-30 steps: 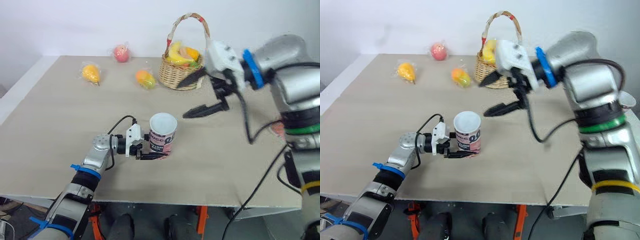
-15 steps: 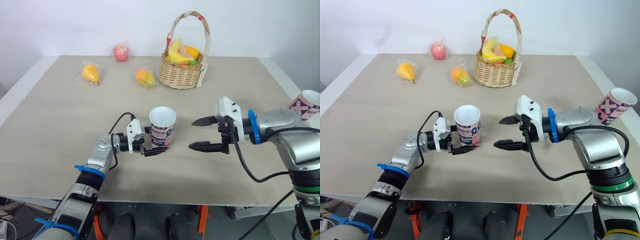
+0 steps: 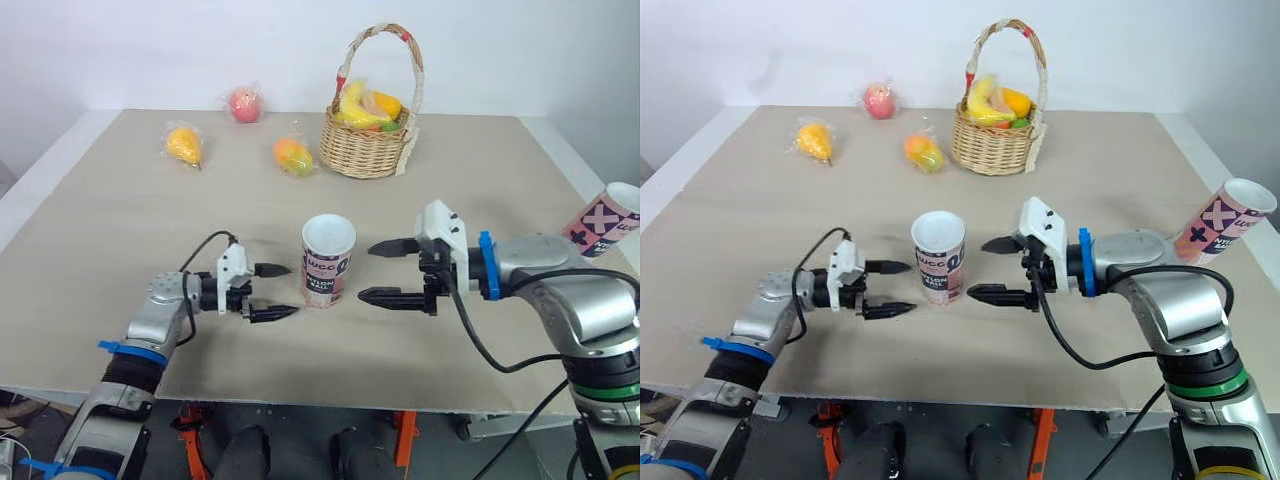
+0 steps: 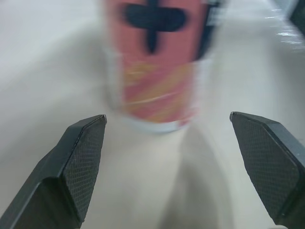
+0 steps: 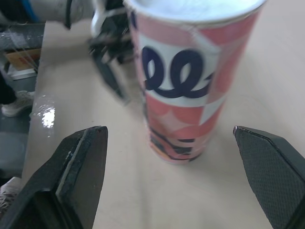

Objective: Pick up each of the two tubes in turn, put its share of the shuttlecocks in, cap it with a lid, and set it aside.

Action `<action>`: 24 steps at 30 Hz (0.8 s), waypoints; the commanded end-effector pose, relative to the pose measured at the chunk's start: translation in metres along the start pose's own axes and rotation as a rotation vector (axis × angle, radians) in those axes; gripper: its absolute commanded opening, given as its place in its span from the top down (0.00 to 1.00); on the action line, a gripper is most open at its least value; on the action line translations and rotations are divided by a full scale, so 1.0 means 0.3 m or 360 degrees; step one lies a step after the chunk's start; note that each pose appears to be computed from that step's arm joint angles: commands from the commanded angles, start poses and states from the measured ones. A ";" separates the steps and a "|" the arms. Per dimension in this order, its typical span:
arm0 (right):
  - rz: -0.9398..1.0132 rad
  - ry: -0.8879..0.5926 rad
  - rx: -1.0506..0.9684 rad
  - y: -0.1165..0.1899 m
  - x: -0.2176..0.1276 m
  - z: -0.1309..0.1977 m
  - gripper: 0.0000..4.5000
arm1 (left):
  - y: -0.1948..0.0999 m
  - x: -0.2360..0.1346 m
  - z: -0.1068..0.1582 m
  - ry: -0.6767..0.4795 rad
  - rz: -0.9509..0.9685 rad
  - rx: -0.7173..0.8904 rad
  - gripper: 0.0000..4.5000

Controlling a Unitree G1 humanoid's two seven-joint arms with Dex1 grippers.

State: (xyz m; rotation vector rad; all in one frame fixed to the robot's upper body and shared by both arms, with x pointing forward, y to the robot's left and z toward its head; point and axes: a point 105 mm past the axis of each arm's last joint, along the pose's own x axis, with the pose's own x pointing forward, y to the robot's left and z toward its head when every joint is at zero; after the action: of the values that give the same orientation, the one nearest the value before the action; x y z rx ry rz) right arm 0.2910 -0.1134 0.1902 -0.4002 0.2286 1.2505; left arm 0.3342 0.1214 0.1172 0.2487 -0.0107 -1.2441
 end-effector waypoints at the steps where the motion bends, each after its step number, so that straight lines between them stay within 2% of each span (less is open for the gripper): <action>1: -0.0045 0.0011 -0.0089 -0.011 0.034 -0.005 0.00 | 0.058 -0.130 0.102 -0.0124 0.0200 0.0163 0.04; 6: -0.0016 -0.0041 -0.0096 -0.019 0.094 -0.003 0.00 | 0.000 -0.205 0.252 -0.0377 0.0158 0.0219 0.04; 10: 0.0014 -0.0107 -0.0104 -0.031 0.143 0.026 0.00 | -0.062 -0.218 0.337 -0.0461 0.0074 0.0155 0.04; 16: 0.0099 -0.0169 -0.0120 -0.023 0.192 0.056 0.00 | -0.146 -0.242 0.396 -0.0375 -0.0116 0.0011 0.04; 24: 0.0142 -0.0234 -0.0097 -0.030 0.236 0.073 0.00 | -0.145 -0.269 0.424 -0.0354 -0.0125 0.0064 0.04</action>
State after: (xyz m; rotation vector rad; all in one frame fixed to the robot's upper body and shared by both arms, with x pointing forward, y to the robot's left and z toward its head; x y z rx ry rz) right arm 0.3200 -0.0501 0.1715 -0.3357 0.1417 1.3528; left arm 0.2525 0.1555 0.2306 0.0925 -0.1786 -1.3533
